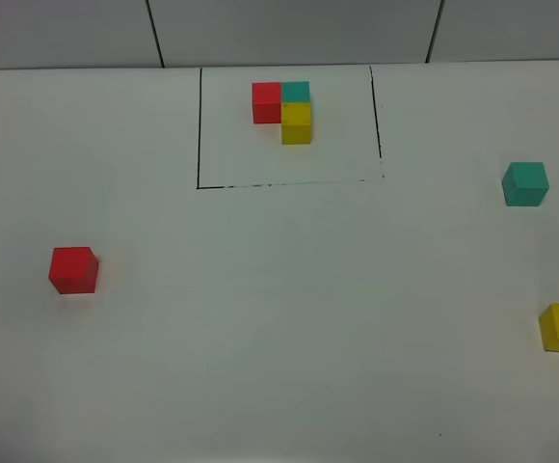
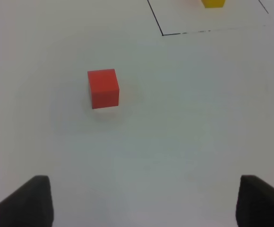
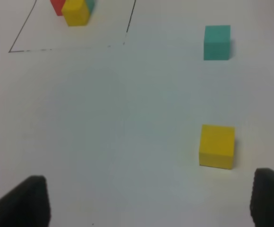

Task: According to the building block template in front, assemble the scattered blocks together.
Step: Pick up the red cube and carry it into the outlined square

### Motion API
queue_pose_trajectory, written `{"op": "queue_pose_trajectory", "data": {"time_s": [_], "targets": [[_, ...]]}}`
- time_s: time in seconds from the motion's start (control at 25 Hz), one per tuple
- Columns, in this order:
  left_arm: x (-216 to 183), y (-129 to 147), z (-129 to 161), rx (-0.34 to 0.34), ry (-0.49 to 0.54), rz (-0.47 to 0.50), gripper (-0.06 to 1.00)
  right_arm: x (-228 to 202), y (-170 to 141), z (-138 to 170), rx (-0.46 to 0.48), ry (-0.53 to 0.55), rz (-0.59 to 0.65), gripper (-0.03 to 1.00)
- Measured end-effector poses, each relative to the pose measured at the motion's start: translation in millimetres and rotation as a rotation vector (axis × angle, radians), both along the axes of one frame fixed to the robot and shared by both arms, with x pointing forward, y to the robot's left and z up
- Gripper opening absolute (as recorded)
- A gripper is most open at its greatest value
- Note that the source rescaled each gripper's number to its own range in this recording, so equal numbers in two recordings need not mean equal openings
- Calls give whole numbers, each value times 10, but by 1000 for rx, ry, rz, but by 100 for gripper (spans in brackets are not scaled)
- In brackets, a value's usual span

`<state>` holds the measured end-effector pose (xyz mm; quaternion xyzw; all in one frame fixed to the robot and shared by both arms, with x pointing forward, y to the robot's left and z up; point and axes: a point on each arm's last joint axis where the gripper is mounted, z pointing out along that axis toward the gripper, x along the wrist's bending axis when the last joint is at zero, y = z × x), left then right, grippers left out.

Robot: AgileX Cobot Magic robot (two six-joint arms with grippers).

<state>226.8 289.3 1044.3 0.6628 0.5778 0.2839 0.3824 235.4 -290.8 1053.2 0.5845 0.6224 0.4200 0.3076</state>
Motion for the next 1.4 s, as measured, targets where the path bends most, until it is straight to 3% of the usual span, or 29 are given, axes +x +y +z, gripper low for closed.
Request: {"op": "queue_pose_trajectory", "data": {"time_s": [0.6,0.8,1.0,1.28,1.4], "targets": [[1,1,13,0,-10,1,69,0,1,0,1,0,1,76],[88,6,150,2,-23,11,89,0,1,0,1,0,1,76],[444,6,274,16,65,28,100,0,1,0,1,0,1,76],[1123,-1,377,53,288,43,100,0,1,0,1,0,1,76],[1427,-22,332,37,360,52,100,0,1,0,1,0,1,76]]}}
